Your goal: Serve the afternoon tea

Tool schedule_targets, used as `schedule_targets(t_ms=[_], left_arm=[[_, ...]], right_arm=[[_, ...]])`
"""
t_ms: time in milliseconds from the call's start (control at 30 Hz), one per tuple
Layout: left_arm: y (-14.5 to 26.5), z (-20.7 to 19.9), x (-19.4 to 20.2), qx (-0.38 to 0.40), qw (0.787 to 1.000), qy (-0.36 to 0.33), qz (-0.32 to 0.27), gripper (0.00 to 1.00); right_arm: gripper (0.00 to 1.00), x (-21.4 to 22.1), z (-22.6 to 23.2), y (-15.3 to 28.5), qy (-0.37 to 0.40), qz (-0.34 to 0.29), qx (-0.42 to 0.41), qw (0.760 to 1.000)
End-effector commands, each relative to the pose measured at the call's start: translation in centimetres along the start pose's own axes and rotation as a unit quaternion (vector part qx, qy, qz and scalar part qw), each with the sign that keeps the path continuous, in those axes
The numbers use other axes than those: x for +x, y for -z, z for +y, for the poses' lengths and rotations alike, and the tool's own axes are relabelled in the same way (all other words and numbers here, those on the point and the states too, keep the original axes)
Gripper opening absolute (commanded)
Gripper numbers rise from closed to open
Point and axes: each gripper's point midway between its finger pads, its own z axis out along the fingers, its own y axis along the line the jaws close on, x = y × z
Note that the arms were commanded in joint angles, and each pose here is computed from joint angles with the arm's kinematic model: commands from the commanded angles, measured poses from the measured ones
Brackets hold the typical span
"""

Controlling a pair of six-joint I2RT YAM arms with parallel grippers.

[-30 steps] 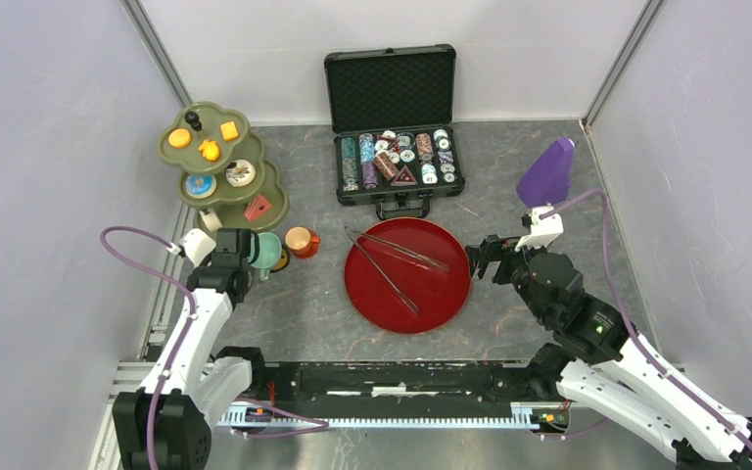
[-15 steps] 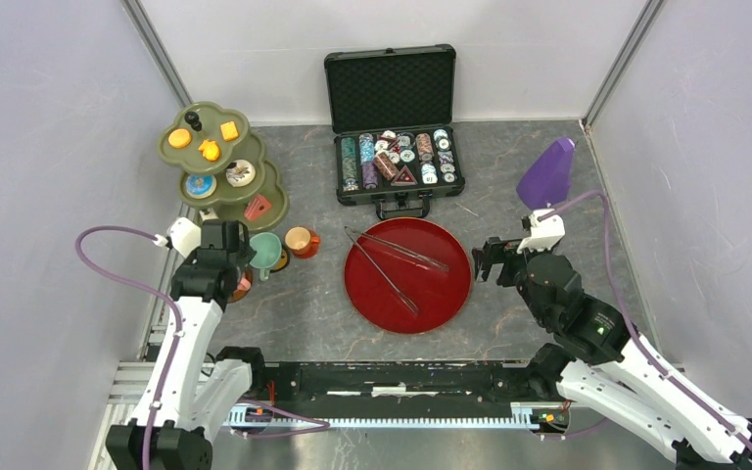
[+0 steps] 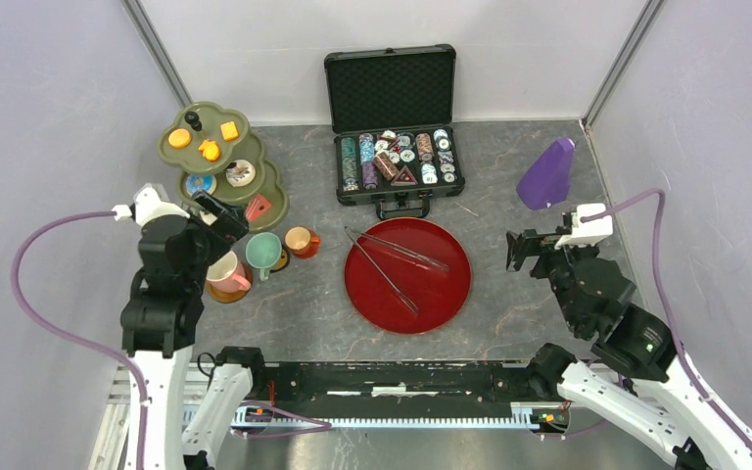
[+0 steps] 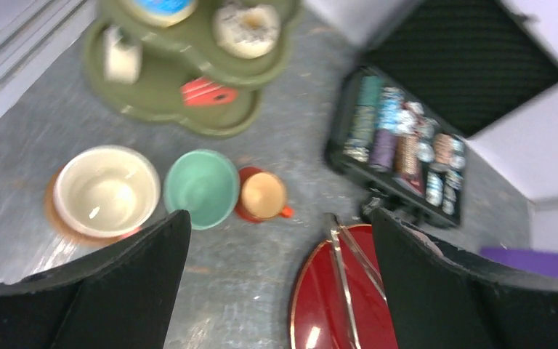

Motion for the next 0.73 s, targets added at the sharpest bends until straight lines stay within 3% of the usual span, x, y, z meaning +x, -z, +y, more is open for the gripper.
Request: schedule_targets(t_ms=[0, 133, 233, 300, 500, 700], left_arm=[[5.5, -8.3, -2.6, 0.241, 0.961, -0.136, -0.021, 1.0], [11.4, -14.4, -2.4, 0.438, 0.874, -0.209, -0.03, 1.0], [15.3, -16.8, -3.1, 0.525, 0.816, -0.238, -0.054, 1.0], [17.0, -17.6, -3.7, 0.552, 0.793, -0.248, -0.072, 1.0], [19.7, -18.3, -7.1, 0.563, 0.775, -0.238, -0.162, 1.0], [19.8, -18.8, -9.6, 0.556, 0.778, -0.189, -0.225, 1.0]], right_arm=[[0.98, -4.5, -0.7, 1.8, 0.009, -0.062, -0.019, 0.998], [0.98, -7.6, -1.6, 3.7, -0.001, -0.114, -0.034, 0.993], [0.98, -9.9, -2.6, 5.5, -0.018, -0.154, -0.041, 0.987], [0.98, -11.3, -3.3, 6.7, -0.037, -0.18, -0.044, 0.982], [0.98, -12.8, -4.9, 8.6, -0.063, -0.214, -0.039, 0.974], [0.98, -11.9, -5.5, 8.3, -0.064, -0.218, -0.024, 0.974]])
